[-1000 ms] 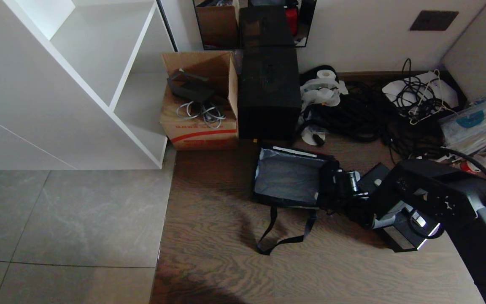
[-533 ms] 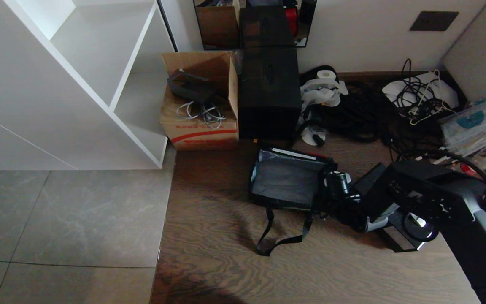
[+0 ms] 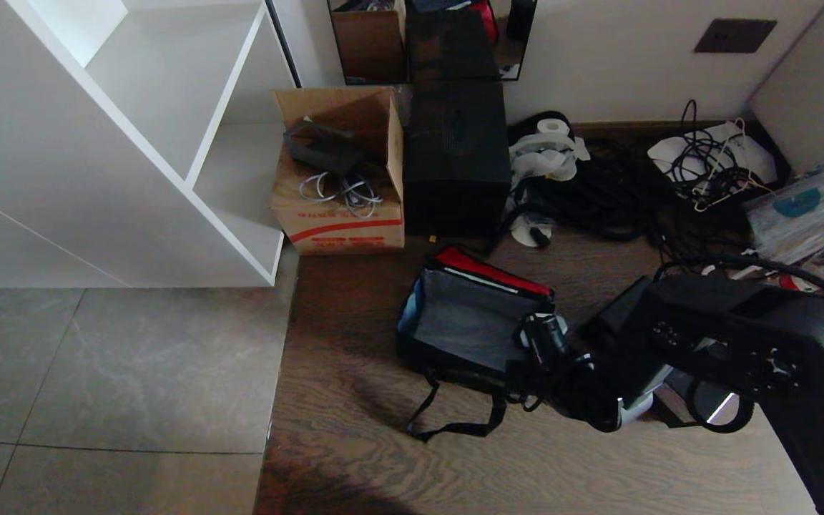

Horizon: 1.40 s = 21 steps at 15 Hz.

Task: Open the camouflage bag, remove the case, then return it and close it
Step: Grip the handle again

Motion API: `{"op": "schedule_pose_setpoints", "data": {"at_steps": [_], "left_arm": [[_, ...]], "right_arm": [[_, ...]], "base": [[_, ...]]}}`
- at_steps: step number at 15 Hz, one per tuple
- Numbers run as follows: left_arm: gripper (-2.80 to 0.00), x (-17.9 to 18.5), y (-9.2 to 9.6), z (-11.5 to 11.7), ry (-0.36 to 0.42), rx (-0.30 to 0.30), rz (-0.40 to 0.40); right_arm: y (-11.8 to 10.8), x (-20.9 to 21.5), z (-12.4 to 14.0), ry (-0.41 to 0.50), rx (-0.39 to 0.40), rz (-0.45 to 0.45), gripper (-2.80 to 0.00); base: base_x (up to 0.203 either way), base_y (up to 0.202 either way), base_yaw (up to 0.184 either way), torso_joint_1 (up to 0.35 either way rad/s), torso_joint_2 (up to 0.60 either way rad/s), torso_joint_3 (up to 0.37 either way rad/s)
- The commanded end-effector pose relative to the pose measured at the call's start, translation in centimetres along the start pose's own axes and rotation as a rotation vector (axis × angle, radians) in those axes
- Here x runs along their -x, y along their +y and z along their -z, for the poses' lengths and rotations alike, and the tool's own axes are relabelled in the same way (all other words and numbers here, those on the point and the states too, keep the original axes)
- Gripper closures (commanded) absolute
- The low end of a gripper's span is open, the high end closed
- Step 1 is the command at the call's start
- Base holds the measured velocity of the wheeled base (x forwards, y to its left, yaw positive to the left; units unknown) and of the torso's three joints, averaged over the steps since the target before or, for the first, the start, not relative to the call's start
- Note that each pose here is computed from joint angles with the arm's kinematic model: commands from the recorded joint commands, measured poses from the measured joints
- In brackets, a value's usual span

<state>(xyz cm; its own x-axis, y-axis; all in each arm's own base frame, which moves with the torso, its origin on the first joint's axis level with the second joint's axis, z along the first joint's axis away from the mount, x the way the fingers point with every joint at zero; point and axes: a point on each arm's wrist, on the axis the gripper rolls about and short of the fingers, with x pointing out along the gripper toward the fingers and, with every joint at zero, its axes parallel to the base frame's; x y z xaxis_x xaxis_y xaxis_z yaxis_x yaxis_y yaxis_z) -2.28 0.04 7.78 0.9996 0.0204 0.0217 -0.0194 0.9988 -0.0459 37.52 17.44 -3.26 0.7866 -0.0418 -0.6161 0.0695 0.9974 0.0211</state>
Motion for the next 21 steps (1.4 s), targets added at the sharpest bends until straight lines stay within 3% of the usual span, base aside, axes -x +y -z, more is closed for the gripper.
{"op": "schedule_pose_setpoints", "data": {"at_steps": [1,2,3,8,10,17,21], "left_arm": [[0.00,-0.1,0.0,0.3,0.009,0.000,-0.001],[0.00,-0.1,0.0,0.3,0.009,0.000,-0.001],[0.00,-0.1,0.0,0.3,0.009,0.000,-0.001],[0.00,-0.1,0.0,0.3,0.009,0.000,-0.001],[0.00,-0.1,0.0,0.3,0.009,0.000,-0.001],[0.00,-0.1,0.0,0.3,0.009,0.000,-0.001],[0.00,-0.1,0.0,0.3,0.009,0.000,-0.001]], "right_arm": [[0.6,0.6,0.1,-0.012,0.009,0.001,0.00],[0.5,0.7,0.3,0.000,0.018,0.000,0.00],[0.5,0.6,0.4,0.001,0.010,-0.001,-2.80],[0.4,1.5,0.3,0.005,0.015,-0.007,-2.80],[0.2,2.6,-1.5,-0.019,-0.005,-0.036,-2.80],[-5.2,-1.5,-5.7,-0.082,-0.101,0.044,-2.80],[-6.2,-3.8,-6.3,-0.096,-0.117,0.044,-2.80]], "base": [[0.000,0.000,0.000,0.000,0.00,0.000],[0.000,0.000,0.000,0.000,0.00,0.000],[0.000,0.000,0.000,0.000,0.00,0.000],[0.000,0.000,0.000,0.000,0.00,0.000],[0.000,0.000,0.000,0.000,0.00,0.000],[0.000,0.000,0.000,0.000,0.00,0.000],[0.000,0.000,0.000,0.000,0.00,0.000]]}}
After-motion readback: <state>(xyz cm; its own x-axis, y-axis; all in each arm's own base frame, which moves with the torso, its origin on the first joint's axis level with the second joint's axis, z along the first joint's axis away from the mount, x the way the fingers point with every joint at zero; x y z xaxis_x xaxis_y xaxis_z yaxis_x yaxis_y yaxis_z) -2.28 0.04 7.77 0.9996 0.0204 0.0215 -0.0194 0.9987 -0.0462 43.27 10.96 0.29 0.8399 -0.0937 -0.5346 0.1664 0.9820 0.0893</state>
